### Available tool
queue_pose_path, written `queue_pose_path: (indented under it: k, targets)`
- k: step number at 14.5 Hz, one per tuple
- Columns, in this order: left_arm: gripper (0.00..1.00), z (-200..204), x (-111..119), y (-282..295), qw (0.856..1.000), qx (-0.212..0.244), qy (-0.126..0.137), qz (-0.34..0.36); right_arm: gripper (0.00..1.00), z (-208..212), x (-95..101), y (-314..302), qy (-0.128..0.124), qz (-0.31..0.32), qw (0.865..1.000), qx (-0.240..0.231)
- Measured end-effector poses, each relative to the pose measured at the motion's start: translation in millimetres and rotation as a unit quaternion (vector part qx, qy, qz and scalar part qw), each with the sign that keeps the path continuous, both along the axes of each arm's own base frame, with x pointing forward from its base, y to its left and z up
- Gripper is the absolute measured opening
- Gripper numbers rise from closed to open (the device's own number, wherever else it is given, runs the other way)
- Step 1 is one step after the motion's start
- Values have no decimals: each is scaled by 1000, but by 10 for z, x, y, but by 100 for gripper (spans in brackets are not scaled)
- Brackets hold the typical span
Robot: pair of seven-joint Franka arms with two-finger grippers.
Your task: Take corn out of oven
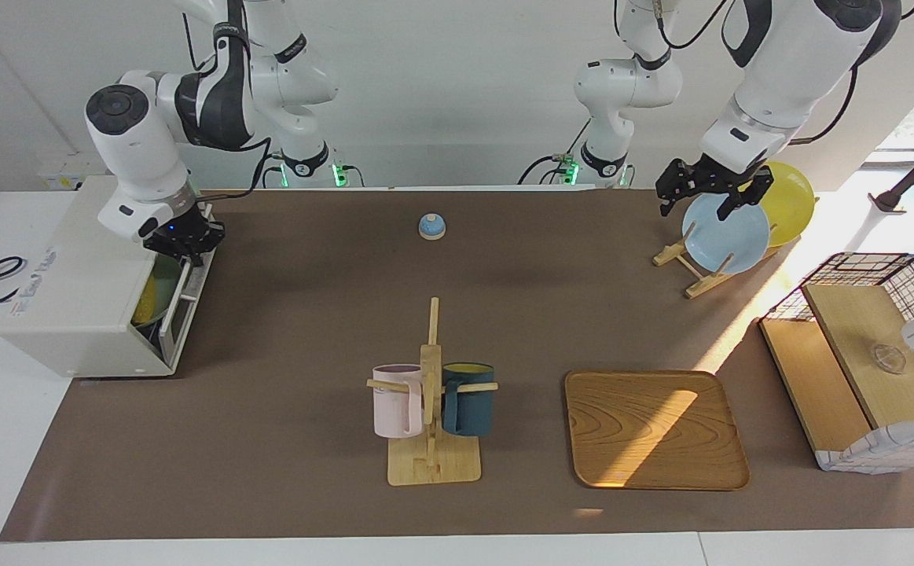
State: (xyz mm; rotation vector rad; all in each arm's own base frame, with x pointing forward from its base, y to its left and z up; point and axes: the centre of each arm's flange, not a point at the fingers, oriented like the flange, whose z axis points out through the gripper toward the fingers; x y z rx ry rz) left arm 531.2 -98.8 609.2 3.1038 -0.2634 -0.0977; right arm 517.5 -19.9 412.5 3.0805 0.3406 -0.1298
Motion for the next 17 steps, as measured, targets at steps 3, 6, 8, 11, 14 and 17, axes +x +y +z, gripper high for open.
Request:
queue_pose_path:
  k: [3, 6, 8, 11, 14, 17]
  targets:
    - [100, 0, 0, 0, 1000, 0, 0, 0, 1, -492, 46, 237, -6, -8, 1000, 9]
    - [100, 0, 0, 0, 1000, 0, 0, 0, 1, -818, 54, 309, -8, -20, 1000, 11]
    - [100, 0, 0, 0, 1000, 0, 0, 0, 1, -981, 35, 305, -14, -28, 999, 19]
    - [100, 0, 0, 0, 1000, 0, 0, 0, 1, -1084, 35, 277, -15, -45, 998, 30]
    - [100, 0, 0, 0, 1000, 0, 0, 0, 1, -1060, 49, 316, -17, -66, 996, 52]
    - [100, 0, 0, 0, 1000, 0, 0, 0, 1, -938, 105, 607, -14, -68, 996, 63]
